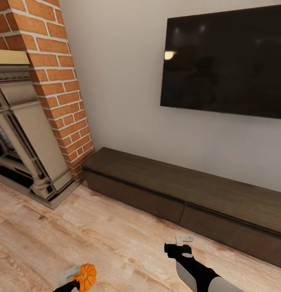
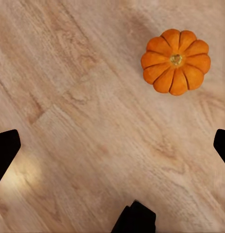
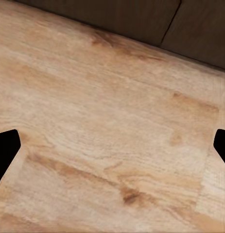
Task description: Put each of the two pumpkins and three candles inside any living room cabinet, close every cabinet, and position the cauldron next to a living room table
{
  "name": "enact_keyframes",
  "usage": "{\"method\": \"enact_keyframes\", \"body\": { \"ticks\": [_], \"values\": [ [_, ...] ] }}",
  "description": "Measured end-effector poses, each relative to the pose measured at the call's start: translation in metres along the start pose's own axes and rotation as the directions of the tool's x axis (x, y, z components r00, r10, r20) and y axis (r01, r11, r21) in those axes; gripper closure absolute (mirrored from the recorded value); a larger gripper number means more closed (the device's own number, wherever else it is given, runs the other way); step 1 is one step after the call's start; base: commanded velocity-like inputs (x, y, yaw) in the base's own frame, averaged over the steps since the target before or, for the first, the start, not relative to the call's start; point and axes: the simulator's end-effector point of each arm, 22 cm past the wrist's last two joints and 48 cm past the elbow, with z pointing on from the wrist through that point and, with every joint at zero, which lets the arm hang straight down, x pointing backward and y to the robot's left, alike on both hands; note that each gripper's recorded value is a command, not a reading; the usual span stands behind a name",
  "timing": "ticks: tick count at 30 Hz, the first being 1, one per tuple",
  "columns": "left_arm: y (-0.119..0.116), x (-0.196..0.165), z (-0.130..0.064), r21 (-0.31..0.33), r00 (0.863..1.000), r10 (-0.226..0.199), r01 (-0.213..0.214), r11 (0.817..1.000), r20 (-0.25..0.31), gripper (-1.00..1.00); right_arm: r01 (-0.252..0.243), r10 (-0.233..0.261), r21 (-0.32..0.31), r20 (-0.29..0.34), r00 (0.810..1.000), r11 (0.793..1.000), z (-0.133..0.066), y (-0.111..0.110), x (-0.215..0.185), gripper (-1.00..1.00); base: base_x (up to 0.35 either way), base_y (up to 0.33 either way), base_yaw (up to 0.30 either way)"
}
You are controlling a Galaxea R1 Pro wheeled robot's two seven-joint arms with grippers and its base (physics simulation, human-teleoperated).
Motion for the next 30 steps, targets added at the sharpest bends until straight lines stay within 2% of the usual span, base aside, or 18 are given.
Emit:
{"method": "enact_keyframes", "body": {
  "ticks": [12,21,30],
  "values": [
    [-0.0003,0.0001,0.0,0.0,1.0,0.0,0.0,1.0,0.0,-1.0,0.0,0.0,-0.001,-0.001,1.0,1.0,0.0001,0.0001,0.0003,-1.0,0.032,0.013,-0.022],
    [-0.0022,0.0004,-0.0005,0.004,1.0,0.012,-0.012,1.0,0.003,-1.0,0.0,0.0,0.0,0.0,1.0,1.0,0.0001,0.0,0.0002,-1.0,0.0,-0.12,-0.25],
    [-0.0031,-0.0005,-0.0008,0.005,1.0,0.018,-0.018,1.0,0.01,-1.0,0.0,0.0,0.0,0.0,1.0,1.0,0.0001,0.0002,-0.0001,-1.0,0.0,-0.019,-0.273]
  ]
}}
